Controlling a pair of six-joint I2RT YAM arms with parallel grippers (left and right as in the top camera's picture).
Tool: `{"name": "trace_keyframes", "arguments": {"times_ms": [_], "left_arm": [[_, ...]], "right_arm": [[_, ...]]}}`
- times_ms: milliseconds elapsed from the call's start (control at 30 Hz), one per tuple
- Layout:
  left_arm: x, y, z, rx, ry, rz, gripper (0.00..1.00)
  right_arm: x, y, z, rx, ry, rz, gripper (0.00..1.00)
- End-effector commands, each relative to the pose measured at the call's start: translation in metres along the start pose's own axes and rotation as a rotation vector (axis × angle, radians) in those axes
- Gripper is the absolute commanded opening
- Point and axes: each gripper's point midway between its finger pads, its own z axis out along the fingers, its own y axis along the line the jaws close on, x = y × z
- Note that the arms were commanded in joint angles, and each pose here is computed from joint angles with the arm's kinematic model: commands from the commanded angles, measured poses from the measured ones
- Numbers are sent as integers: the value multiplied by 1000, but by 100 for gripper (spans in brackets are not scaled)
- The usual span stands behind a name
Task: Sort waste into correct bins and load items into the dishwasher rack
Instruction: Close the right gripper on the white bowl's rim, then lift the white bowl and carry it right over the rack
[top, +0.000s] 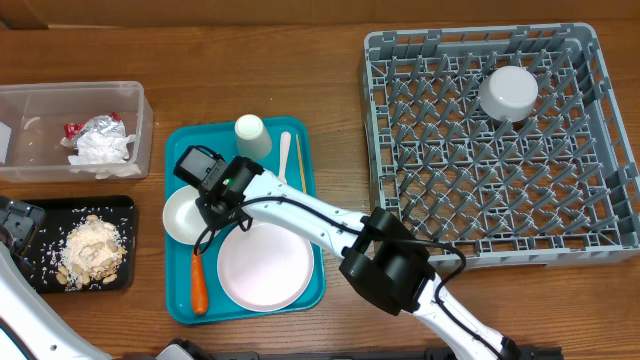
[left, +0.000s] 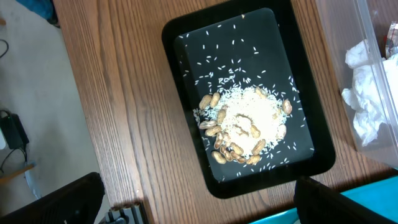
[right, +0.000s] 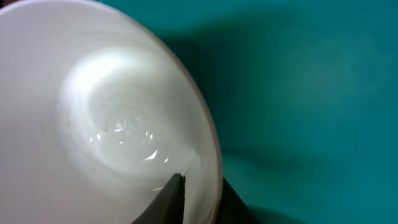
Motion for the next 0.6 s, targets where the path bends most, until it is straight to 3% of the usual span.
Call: {"name": "trace_keyframes", "arguments": {"times_ms": [0, 167, 567], "left_arm": [[-5, -2, -4, 11, -13, -15, 100], [-5, -2, -4, 11, -13, -15, 100], [-5, -2, -4, 11, -13, -15, 100]], "right_arm": [[-3, -15, 2, 26, 7, 24, 13], [-6, -17, -11, 1, 13, 41, 4], [-42, -26, -90, -33, -92, 82, 4]]}}
